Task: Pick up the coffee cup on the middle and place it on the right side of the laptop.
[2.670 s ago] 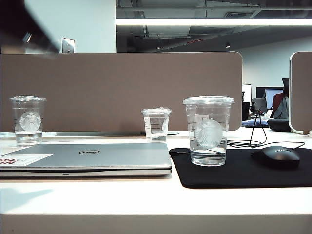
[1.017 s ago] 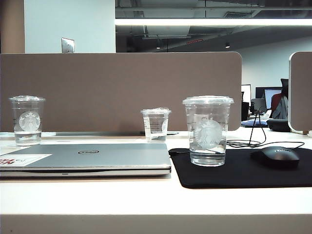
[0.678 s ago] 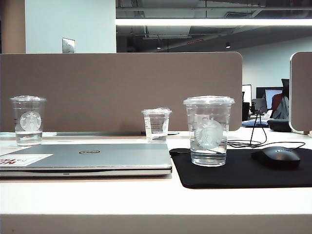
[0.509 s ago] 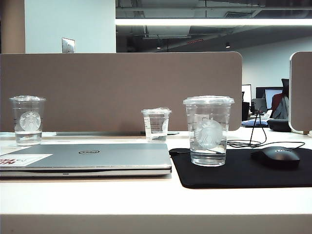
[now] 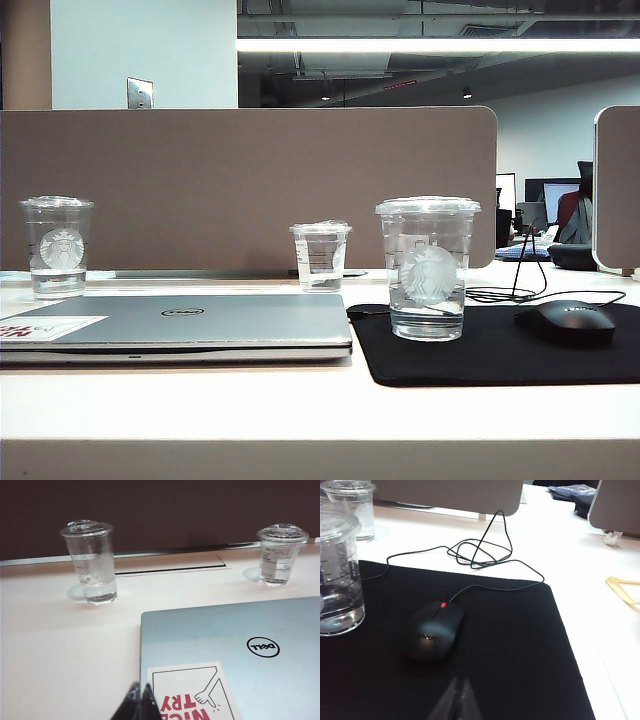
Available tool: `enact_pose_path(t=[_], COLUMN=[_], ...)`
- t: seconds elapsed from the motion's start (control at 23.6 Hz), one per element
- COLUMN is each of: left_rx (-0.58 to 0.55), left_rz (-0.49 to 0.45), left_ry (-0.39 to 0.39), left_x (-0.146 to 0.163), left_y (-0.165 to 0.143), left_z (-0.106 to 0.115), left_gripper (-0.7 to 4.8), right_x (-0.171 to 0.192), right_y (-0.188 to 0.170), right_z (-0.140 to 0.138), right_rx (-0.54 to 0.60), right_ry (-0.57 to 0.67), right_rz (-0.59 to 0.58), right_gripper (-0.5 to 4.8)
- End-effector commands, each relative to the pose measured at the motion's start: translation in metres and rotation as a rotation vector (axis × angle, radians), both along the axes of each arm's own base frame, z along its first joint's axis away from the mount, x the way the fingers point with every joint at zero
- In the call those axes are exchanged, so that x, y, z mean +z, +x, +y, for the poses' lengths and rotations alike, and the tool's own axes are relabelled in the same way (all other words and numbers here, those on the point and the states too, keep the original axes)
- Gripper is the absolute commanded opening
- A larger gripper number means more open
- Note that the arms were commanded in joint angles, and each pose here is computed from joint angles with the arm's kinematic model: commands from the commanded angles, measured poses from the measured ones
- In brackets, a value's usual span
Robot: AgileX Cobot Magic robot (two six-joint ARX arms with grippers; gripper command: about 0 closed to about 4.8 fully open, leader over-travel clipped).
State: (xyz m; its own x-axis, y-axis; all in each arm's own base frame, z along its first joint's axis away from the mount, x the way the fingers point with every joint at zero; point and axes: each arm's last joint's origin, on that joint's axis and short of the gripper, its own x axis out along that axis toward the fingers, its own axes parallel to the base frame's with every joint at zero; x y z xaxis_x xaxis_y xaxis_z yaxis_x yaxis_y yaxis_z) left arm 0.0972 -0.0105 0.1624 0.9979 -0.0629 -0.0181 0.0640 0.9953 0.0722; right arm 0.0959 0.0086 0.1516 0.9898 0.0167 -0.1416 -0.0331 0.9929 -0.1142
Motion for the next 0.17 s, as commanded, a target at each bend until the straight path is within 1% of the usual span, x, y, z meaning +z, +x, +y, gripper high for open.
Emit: enact_pose_path(t=[0.04,0.17], left_rx=[0.003,0.003], left_rz=[-0.013,-0.013], left_ry=[0.001,0.001], left_x=[0.0022,0.0022], left_y=[-0.0002,-0.0002], left_z=[0.0001,0.0001], left_gripper=[-0.06,-0.06], right_x=[-0.0004,-0.0004], right_y=[0.0005,0.0005], right_z=[0.0000,0.0000], right_rx=[-0.001,-0.001], right_ry=[0.005,0.005], right_rz=[-0.011,-0.011], right_gripper=[-0.01,-0.01])
